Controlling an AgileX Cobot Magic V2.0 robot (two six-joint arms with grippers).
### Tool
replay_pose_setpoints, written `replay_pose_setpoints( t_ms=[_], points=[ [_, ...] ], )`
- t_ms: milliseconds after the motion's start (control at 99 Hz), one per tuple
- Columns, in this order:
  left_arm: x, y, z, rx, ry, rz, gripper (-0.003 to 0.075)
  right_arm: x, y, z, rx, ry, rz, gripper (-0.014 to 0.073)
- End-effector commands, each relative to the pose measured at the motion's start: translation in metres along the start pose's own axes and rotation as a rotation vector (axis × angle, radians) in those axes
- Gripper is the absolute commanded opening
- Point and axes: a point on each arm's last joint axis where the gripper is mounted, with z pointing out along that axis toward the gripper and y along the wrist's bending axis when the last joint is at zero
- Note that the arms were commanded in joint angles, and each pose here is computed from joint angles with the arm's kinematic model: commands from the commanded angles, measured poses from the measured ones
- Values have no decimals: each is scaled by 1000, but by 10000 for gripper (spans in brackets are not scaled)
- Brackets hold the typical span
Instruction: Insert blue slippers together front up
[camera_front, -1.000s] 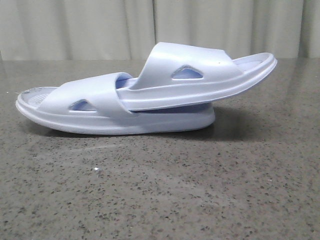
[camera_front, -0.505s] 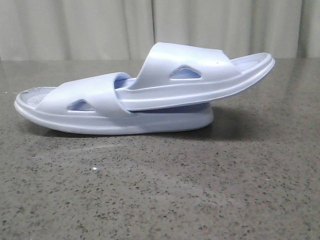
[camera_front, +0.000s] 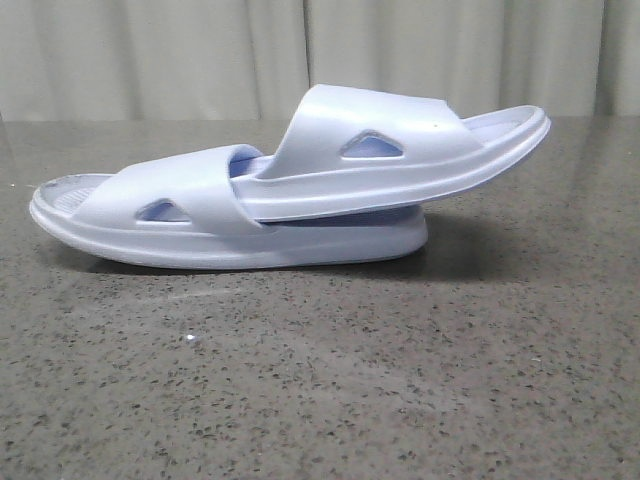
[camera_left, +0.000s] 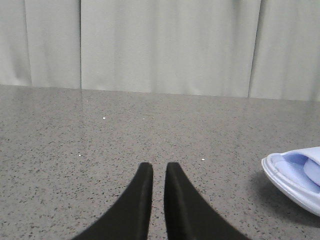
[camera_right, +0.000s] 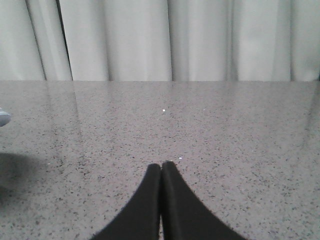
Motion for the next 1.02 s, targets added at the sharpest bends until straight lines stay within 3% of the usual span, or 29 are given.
replay_pose_setpoints(
  t_ms=[0, 111, 1010],
  points=[
    [-6, 0, -2, 9, -99, -19, 16, -6, 0, -2, 8, -113, 22, -107],
    [-6, 0, -2, 9, -99, -19, 16, 0, 0, -1, 8, -69, 16, -107],
    [-6, 0, -2, 9, -99, -19, 16, -1, 0, -1, 8, -73, 2, -107]
  ],
)
